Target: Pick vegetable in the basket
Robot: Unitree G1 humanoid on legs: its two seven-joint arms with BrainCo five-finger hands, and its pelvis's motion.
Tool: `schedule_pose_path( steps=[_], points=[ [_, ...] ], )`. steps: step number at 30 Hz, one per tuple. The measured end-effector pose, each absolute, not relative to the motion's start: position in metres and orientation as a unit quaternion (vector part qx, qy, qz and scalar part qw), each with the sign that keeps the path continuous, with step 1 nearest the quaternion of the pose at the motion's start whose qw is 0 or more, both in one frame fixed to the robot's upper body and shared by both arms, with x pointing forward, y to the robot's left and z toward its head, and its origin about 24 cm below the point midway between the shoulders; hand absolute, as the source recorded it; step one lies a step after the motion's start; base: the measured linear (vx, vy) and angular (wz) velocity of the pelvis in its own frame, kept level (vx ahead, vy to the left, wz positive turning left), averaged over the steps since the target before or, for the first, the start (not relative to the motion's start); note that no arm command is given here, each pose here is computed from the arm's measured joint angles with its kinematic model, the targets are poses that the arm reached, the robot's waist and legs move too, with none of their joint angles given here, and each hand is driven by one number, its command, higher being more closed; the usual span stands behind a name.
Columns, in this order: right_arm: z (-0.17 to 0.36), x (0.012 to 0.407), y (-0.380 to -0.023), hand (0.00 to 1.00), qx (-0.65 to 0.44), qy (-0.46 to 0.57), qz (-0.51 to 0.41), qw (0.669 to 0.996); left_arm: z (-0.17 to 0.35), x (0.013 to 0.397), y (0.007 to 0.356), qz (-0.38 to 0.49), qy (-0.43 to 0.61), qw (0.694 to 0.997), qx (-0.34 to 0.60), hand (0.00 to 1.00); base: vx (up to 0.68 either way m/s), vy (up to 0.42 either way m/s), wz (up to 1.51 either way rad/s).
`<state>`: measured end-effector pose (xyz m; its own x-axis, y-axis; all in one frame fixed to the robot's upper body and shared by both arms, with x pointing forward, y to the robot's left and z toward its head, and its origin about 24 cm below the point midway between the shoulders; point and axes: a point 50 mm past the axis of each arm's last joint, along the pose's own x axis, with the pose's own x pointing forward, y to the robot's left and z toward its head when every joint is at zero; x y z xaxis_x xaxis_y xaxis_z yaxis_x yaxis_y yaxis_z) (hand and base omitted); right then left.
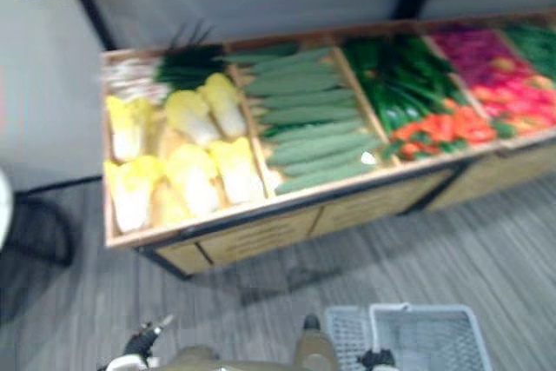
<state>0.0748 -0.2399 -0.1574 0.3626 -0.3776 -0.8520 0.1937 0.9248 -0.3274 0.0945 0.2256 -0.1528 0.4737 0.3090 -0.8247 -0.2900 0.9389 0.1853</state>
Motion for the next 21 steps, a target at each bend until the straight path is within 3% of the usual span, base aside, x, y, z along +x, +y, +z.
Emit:
schedule_pose_path(
  steps=[7,13,16,18,20,21],
  points=[
    [-0.153,0.074,-0.255,1.0,-0.094,0.532,-0.193,0.819,-0.154,0.093,0.215,0.148,0.486,0.861,0.017,0.0,0.04,-0.187,0.89],
    [-0.16,0.065,-0.23,1.0,-0.046,0.536,-0.202,0.818,-0.15,0.096,0.233,0.198,0.477,0.856,-0.003,0.0,-0.1,-0.064,0.42],
    [-0.164,0.049,-0.22,1.0,-0.028,0.555,-0.205,0.806,-0.139,0.112,0.262,0.287,0.436,0.852,-0.043,0.0,-0.01,-0.093,0.19],
    [-0.164,0.049,-0.221,1.0,-0.023,0.554,-0.209,0.805,-0.128,0.12,0.284,0.382,0.386,0.834,-0.098,0.0,-0.01,-0.059,-0.29],
    [-0.163,0.044,-0.228,1.0,-0.033,0.558,-0.216,0.8,-0.112,0.129,0.306,0.486,0.306,0.799,-0.177,0.0,-0.03,-0.023,-0.5],
    [-0.163,0.039,-0.232,1.0,-0.041,0.566,-0.222,0.793,-0.099,0.131,0.325,0.55,0.24,0.769,-0.221,0.0,-0.01,0.002,-0.66]
  ],
)
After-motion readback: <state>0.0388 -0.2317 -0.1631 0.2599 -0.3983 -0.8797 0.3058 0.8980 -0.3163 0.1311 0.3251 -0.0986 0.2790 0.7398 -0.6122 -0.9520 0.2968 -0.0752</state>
